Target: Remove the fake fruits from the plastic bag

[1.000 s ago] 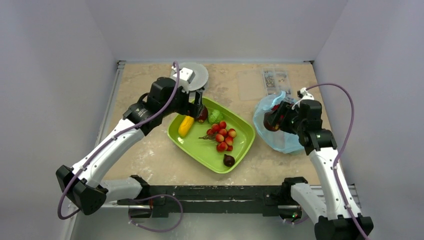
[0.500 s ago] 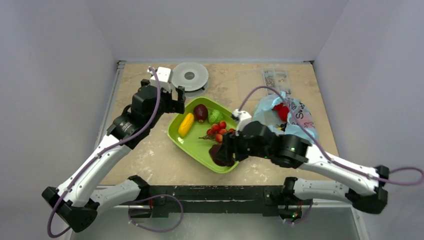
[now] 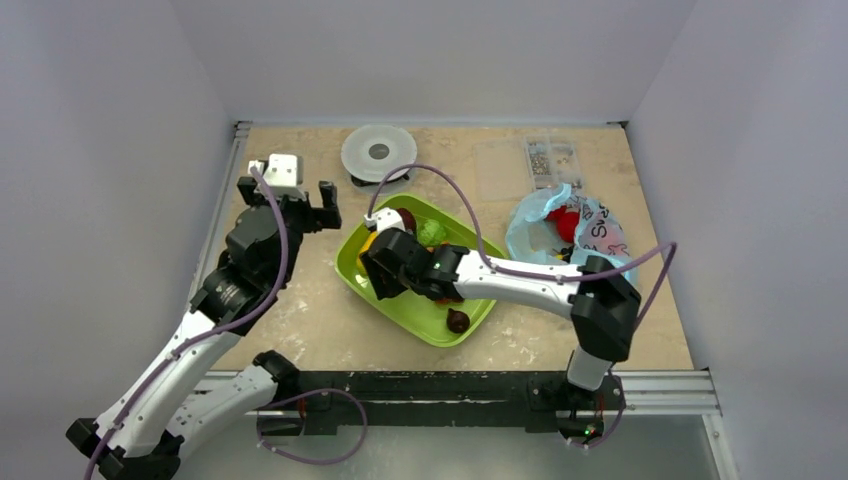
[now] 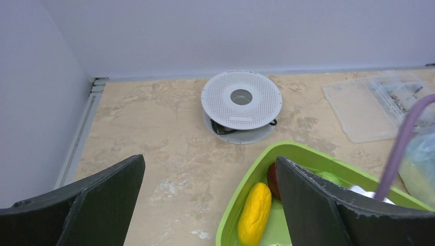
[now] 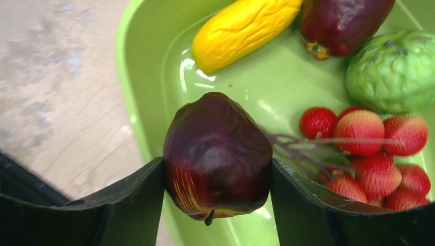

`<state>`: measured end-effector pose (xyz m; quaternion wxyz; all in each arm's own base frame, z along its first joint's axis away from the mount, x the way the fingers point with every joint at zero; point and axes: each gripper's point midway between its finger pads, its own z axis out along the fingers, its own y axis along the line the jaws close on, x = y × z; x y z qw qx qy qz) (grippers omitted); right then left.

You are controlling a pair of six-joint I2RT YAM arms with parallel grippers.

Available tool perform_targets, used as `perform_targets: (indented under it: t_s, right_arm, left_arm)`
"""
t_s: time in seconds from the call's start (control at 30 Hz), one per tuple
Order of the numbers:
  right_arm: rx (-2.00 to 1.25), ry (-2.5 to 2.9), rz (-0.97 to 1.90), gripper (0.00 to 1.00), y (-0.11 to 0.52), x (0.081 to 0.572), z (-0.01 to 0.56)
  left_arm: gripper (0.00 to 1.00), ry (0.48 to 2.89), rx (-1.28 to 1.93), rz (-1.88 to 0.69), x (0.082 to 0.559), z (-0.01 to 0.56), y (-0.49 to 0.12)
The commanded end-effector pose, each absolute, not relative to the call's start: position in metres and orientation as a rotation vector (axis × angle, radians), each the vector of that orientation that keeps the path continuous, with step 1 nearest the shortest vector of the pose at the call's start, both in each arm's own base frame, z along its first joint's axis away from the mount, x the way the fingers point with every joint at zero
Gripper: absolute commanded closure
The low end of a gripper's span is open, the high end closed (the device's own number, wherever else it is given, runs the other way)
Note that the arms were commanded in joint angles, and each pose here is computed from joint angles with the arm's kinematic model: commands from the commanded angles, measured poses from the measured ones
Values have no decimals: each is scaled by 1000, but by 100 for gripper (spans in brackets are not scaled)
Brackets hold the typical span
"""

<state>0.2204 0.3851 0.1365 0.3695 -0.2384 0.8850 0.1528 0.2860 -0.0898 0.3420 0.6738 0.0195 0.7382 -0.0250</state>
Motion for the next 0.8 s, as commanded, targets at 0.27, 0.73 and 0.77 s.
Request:
perform_targets:
  t_s: [0.27,0.73,0.77]
  right_arm:
    - [-778,2194,405,36,420,253,105]
    - [-571,2135,416,21,353,218,240]
    - [-518,2146,403,32,335,213,243]
  left_arm:
    - [0,1528,-43,-21,285,366,-69]
    - [0,1555,-28,-64,289,361,-77]
    - [0,1558,-22,-75,289,361,-79]
